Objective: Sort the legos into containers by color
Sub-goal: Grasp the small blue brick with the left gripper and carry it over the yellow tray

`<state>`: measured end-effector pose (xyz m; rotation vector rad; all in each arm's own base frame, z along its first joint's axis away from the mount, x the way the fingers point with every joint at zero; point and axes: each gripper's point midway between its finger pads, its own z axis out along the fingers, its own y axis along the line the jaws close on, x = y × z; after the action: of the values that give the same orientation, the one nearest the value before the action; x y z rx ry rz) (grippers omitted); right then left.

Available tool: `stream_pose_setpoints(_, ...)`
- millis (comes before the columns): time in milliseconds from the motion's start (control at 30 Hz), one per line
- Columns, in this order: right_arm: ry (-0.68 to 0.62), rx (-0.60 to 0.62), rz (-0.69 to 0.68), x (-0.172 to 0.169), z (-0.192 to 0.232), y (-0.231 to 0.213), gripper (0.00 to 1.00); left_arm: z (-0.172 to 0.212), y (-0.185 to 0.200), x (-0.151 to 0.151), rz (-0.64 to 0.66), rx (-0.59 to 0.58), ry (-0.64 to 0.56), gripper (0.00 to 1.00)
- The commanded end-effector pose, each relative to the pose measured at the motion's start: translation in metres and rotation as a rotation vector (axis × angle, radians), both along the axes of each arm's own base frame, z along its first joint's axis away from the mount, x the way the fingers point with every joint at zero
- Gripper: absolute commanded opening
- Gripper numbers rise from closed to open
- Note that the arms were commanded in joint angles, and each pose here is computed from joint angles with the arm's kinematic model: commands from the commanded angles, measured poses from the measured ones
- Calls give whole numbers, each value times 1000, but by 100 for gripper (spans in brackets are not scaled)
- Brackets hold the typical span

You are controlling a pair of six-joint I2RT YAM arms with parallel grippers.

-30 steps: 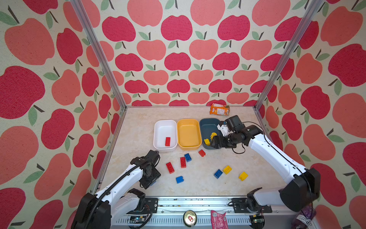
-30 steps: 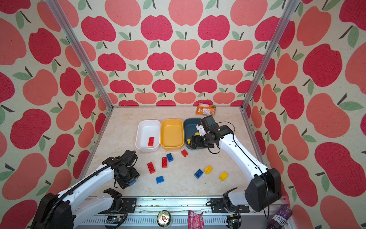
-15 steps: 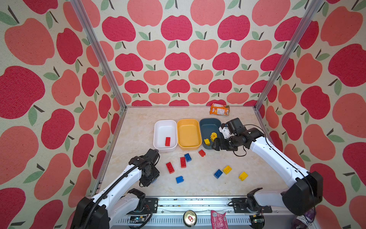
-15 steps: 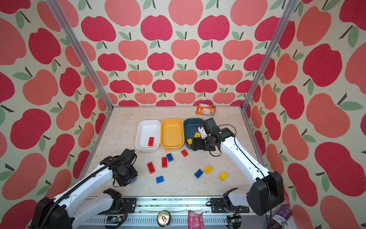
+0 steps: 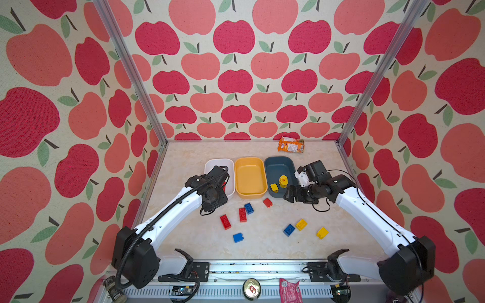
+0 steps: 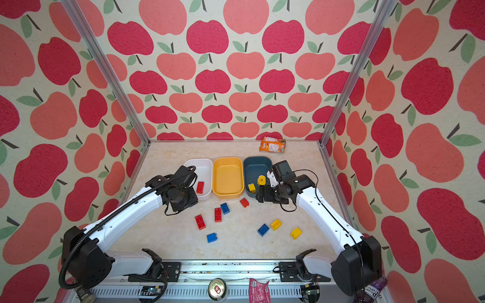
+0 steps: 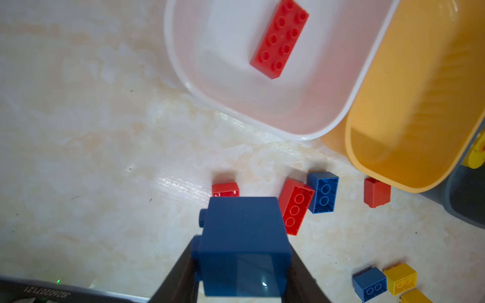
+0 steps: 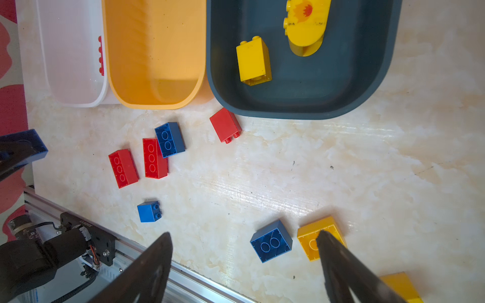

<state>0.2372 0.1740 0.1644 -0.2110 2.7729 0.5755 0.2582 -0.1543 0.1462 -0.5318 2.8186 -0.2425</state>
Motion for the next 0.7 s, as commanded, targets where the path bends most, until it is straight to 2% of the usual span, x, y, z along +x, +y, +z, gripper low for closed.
stream_pose_setpoints(0,-1,5,-41,-2,-1,-7,89,13,-35,29,-175,1,-52,32)
stream_pose_setpoints(167,1,7,-67,-4,-3,-13,89,16,-85,66,-324,-43,-62,31)
stream_pose_setpoints(300,-3,9,-92,-7,-3,-18,89,7,-117,93,-394,-68,-52,31)
stream_pose_setpoints(467,-13,11,-123,-10,-2,-24,89,-19,-141,122,-422,-64,-28,31)
stream_pose_setpoints(667,-24,8,-151,-12,0,-31,89,-53,-155,141,-439,-71,42,31)
